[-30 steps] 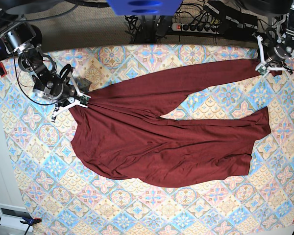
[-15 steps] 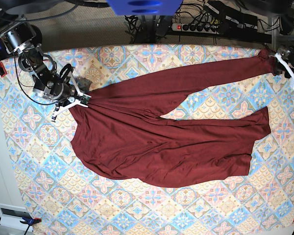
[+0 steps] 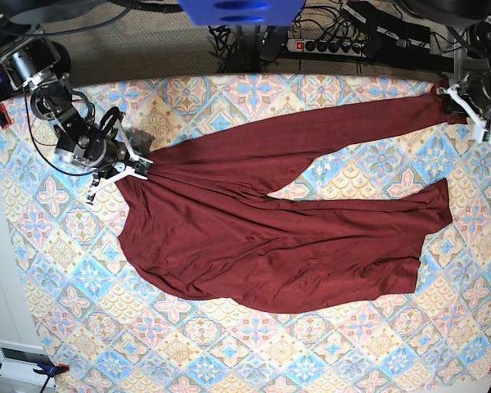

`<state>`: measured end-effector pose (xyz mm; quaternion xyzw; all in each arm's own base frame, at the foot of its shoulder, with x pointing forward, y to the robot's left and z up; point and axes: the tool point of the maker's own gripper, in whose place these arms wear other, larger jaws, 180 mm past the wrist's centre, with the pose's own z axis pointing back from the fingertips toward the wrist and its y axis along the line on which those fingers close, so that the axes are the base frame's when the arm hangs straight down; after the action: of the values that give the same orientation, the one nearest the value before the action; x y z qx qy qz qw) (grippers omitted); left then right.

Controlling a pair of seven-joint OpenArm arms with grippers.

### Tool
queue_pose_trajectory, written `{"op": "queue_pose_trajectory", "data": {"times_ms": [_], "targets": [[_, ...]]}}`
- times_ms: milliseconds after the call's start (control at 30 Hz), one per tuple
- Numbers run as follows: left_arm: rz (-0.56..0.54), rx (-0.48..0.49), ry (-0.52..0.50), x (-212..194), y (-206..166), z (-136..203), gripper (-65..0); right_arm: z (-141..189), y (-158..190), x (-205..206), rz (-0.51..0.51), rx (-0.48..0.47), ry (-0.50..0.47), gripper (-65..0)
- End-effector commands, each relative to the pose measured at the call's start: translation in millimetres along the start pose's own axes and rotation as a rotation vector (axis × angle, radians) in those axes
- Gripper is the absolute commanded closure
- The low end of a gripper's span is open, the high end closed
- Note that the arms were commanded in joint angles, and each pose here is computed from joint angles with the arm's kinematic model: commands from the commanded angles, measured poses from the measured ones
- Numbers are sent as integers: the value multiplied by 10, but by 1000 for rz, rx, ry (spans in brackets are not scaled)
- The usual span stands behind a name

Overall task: Layout the t-shirt on the table in an organized manner, then fold the t-shirt properly
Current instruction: 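Pull the shirt ends apart with both grippers to flatten it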

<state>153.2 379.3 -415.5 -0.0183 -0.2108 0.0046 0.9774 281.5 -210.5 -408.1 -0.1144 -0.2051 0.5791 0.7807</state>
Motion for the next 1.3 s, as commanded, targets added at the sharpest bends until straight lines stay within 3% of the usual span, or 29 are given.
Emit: {"op": "queue_pose_trajectory", "data": {"times_ms": [0, 167, 533, 733, 967, 1167, 1267], "targets": [[-36, 15, -20, 118, 50, 49, -224, 69, -173, -6, 8, -42, -3, 0], [-51, 4, -51, 285, -39, -30, -1, 73, -191, -23, 9, -46, 3, 0], [-66, 18, -193, 940, -92, -37, -2, 231, -367, -536, -146, -118, 78, 0], [-64, 8, -207, 1002, -119, -34, -4, 294, -313, -872, -147, -106, 155, 0], [-158, -47, -79, 651, -367, -213, -4, 283, -239, -919, -152, -90, 166, 0], [-335, -39, 14, 419, -392, -36, -5, 282, -235, -903, -150, -90, 163, 0], [-358, -16, 22, 445, -296, 26, -5, 281, -234, -894, -150, -90, 160, 0]]}}
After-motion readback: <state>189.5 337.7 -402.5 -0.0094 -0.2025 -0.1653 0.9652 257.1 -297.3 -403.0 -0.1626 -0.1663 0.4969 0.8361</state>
